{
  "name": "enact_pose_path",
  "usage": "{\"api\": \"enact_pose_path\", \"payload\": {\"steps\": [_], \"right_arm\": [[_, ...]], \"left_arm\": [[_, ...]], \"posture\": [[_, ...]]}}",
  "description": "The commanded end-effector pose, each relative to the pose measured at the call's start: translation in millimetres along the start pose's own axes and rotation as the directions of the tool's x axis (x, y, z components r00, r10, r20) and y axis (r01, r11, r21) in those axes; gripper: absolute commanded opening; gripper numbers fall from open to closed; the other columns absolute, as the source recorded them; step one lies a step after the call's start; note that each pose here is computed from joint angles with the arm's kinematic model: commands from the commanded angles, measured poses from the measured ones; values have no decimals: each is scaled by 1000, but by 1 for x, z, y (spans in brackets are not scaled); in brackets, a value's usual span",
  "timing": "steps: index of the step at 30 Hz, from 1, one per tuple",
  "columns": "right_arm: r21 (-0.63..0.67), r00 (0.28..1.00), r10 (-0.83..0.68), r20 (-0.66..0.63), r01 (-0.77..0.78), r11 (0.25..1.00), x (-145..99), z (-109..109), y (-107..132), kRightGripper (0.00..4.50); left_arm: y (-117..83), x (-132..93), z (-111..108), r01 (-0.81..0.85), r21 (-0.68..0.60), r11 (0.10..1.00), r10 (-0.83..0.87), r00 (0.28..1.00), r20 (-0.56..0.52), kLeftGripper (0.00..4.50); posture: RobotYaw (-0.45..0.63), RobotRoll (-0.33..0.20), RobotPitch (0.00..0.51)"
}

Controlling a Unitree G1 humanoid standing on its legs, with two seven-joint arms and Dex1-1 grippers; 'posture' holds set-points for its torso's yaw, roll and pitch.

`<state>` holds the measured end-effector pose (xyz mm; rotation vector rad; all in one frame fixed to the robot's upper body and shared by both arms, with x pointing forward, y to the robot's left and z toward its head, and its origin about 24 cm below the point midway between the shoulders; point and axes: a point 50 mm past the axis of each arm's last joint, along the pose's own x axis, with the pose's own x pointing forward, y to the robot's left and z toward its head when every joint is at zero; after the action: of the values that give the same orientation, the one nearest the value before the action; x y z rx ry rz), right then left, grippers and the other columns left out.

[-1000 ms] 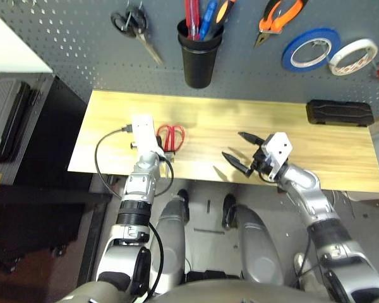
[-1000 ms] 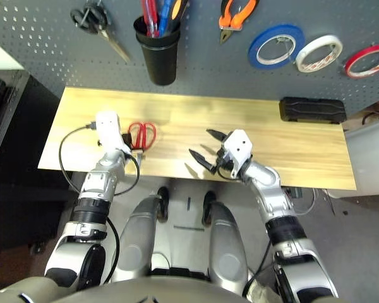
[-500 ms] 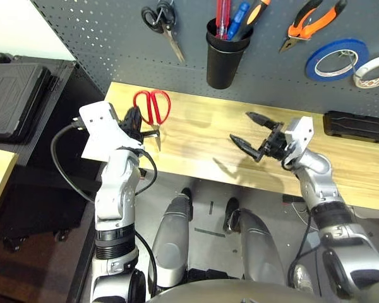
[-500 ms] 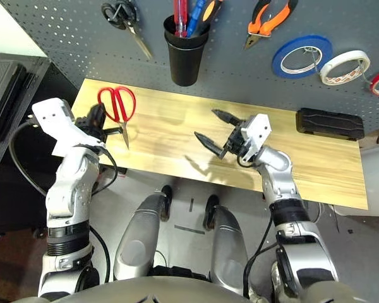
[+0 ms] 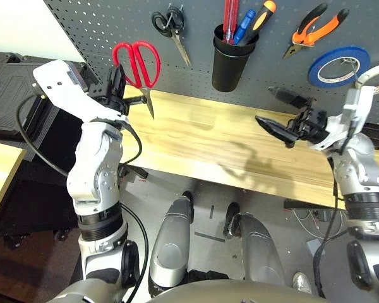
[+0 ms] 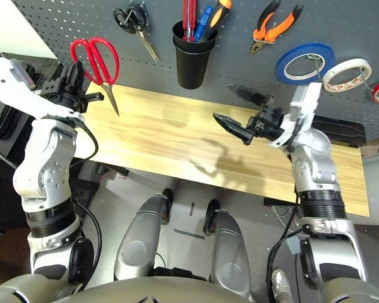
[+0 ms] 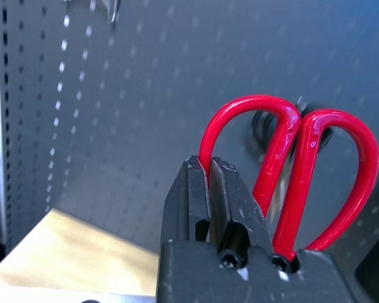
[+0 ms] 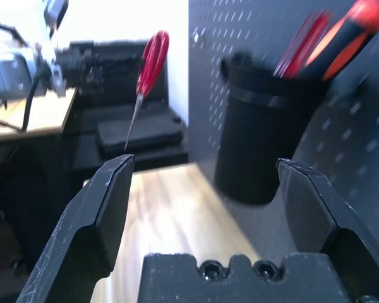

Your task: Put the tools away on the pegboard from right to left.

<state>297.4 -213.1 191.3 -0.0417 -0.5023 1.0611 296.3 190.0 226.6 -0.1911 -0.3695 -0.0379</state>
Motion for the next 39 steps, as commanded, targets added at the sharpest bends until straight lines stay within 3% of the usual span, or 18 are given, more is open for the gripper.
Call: {"api": "enact_pose_path", "payload": {"steps": [1,13,25,31,39], "right_arm": [[-8,1000,-2,31,2,1000,0,17,-2,4500],[-33,996,-24,83,27,999,8,44,-11,4500],[-41,995,-52,83,56,998,13,34,-7,4500],[-45,995,-56,82,60,997,15,31,-6,4500],[-43,996,-57,66,60,997,14,27,-6,4500]], "left_arm": [[-1,6,1,25,-10,1000,-25,1000,-2,13],[-9,21,10,76,-12,997,-75,997,14,13],[-20,38,-1,119,10,993,-118,992,-33,13],[-14,48,-2,84,12,996,-84,996,-30,13],[-8,44,1,68,6,998,-68,998,-18,13]], "posture": [[226,0,215],[188,0,205],[177,0,207],[178,0,211],[188,0,218]]}}
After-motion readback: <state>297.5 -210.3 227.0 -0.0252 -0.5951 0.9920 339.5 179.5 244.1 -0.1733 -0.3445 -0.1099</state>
